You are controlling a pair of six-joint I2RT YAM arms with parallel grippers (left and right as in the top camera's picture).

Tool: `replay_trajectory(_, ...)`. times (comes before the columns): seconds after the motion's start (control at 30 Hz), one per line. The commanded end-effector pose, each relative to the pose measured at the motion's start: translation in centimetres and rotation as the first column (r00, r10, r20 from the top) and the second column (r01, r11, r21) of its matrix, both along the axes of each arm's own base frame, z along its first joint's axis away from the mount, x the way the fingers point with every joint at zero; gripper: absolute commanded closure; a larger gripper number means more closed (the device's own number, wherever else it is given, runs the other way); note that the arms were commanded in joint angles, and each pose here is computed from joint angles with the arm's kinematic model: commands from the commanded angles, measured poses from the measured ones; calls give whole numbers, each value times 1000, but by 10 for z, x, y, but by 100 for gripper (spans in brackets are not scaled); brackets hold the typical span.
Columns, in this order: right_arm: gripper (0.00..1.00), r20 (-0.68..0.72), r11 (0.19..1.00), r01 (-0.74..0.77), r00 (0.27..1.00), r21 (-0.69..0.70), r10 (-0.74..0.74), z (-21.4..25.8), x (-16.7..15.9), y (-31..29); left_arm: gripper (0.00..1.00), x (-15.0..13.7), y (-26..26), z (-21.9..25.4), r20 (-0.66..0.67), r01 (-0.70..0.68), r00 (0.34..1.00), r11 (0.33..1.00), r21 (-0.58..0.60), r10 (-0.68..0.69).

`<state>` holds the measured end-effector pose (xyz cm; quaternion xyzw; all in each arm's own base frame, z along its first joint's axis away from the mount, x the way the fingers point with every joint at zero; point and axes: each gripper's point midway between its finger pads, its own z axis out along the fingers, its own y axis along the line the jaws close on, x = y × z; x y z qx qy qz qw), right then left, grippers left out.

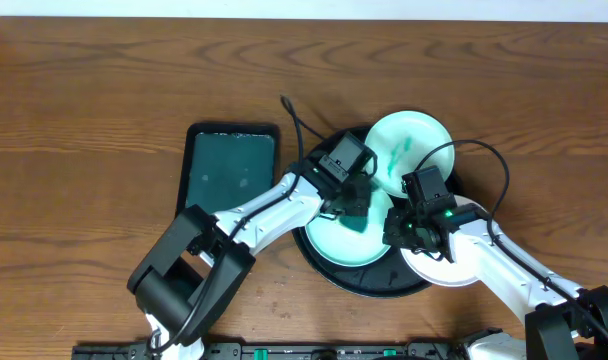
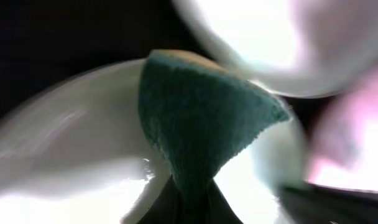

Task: Clean dirty plates on tray and stack at the side
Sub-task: 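Scrub the pale green plate with the sponge while the right gripper holds it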

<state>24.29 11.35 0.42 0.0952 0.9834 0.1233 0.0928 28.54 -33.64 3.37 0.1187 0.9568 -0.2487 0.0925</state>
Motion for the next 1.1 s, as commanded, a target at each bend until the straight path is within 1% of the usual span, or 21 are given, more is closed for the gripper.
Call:
replay_trajectory(0.0,99,-3,999,-3,1000,-37,3,-4,-1,-6,92,-38,-27,4,-143,131,978,978,-162,-154)
replay_trajectory(0.17,99,-3,999,-3,1000,-37,3,-3,-1,-6,93,-48,-24,-1,-191,130,969,980,-149,-157)
replay_trajectory(0.27,99,-3,999,-3,1000,-37,3,-3,-1,-6,92,-52,-14,-8,-217,119,966,988,-101,-138)
replay_trajectory(0.33,99,-3,999,-3,1000,-37,3,-3,-1,-6,93,-49,4,-20,-210,85,974,996,12,-80)
replay_trajectory(0.4,99,-3,999,-3,1000,-37,3,-3,-1,-6,93,-40,33,-33,-162,20,987,983,181,10)
replay_trajectory(0.47,99,-3,999,-3,1000,-37,3,-3,-1,-6,93,-23,63,-41,-56,-62,995,939,338,86)
replay_trajectory(0.53,99,-2,999,-3,1000,-37,3,-3,-1,-6,93,-7,85,-41,53,-137,991,887,440,126)
replay_trajectory(0.67,99,-4,999,-3,1000,-38,3,-4,-2,-6,93,9,104,-35,152,-201,978,834,514,142)
replay_trajectory(0.73,99,-5,999,-3,1000,-37,3,-4,-2,-6,93,16,117,-29,198,-241,968,792,561,154)
replay_trajectory(0.8,99,-5,999,-3,1000,-38,3,-4,-2,-6,93,22,133,-20,257,-288,953,734,616,159)
replay_trajectory(0.87,99,-6,999,-3,1000,-38,3,-4,-2,-6,93,24,141,-14,281,-302,948,701,647,149)
replay_trajectory(1.0,99,-6,999,-3,1000,-38,3,-4,-2,-6,93,21,145,-10,266,-289,953,685,669,142)
replay_trajectory(1.07,99,-6,999,-3,1000,-38,3,-4,-2,-6,93,16,138,-6,229,-266,962,715,647,151)
